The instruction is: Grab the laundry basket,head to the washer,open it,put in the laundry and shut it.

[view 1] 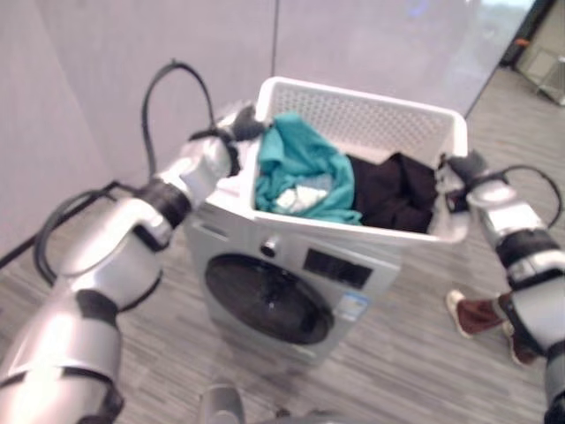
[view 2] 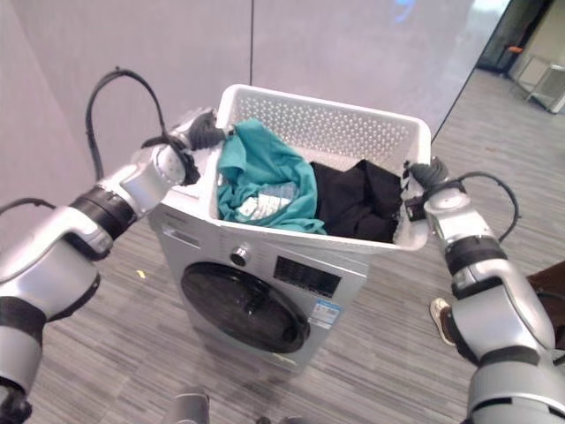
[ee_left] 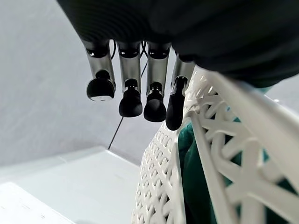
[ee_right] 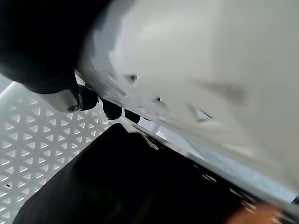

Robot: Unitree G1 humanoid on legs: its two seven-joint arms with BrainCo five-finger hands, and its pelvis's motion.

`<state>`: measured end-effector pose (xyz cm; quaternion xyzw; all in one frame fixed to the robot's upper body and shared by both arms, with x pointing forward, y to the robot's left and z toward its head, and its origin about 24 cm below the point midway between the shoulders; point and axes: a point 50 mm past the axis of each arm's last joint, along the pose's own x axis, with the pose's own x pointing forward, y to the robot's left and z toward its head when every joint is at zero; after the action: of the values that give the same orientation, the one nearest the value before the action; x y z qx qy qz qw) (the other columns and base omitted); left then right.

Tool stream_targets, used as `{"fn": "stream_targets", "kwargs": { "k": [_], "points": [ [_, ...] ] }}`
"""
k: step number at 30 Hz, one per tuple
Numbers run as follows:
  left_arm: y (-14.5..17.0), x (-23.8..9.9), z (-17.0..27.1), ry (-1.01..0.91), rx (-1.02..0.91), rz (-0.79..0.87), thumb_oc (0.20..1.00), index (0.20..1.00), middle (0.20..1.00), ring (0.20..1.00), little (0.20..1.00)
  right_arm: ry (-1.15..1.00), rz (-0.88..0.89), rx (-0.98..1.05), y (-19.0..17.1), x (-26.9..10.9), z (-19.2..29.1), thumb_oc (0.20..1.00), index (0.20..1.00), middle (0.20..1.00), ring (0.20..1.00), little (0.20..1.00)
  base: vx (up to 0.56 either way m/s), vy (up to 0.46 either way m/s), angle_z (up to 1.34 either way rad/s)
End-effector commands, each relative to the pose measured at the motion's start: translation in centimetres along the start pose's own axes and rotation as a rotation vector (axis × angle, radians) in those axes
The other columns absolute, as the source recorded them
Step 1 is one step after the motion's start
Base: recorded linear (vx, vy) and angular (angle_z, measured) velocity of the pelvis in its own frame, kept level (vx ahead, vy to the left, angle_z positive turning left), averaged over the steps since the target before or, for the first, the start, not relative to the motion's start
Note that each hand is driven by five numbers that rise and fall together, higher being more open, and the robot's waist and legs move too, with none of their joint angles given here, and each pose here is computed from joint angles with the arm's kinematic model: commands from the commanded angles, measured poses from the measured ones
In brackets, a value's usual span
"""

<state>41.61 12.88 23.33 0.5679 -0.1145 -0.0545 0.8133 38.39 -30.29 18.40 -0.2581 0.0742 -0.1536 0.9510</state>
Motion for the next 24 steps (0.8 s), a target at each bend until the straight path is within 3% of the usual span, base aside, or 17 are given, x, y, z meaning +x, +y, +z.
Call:
{"fn": "stream_targets", "kwargs": {
  "k": [1,12,20,24],
  "points": [
    [0.9,0.8,10.0,-0.339,0.017,0.041,0.2,0.2,0.2,0.2,0.2,-0.181,0.019,0.012,0.4,-0.2,4.1,0.2,0.2,0.2,0.2,0.2,0.26,0.165,0.08],
    [-0.5,0.2,9.3,-0.358,-0.026,0.027,0.2,0.2,0.2,0.2,0.2,-0.203,0.145,0.063,4.4,-1.3,2.4,0.2,0.2,0.2,0.2,0.2,0.23,0.156,-0.36],
    [0.9,0.0,8.9,-0.366,-0.024,0.075,0.2,0.2,0.2,0.2,0.2,-0.246,0.226,0.098,6.4,-2.2,2.7,0.2,0.2,0.2,0.2,0.2,0.08,0.06,-0.12],
    [3.3,0.3,8.1,-0.333,0.023,0.154,0.2,0.2,0.2,0.2,0.2,-0.258,0.272,0.107,7.8,-2.6,2.8,0.2,0.2,0.2,0.2,0.2,0.08,0.003,0.11]
  ]
}}
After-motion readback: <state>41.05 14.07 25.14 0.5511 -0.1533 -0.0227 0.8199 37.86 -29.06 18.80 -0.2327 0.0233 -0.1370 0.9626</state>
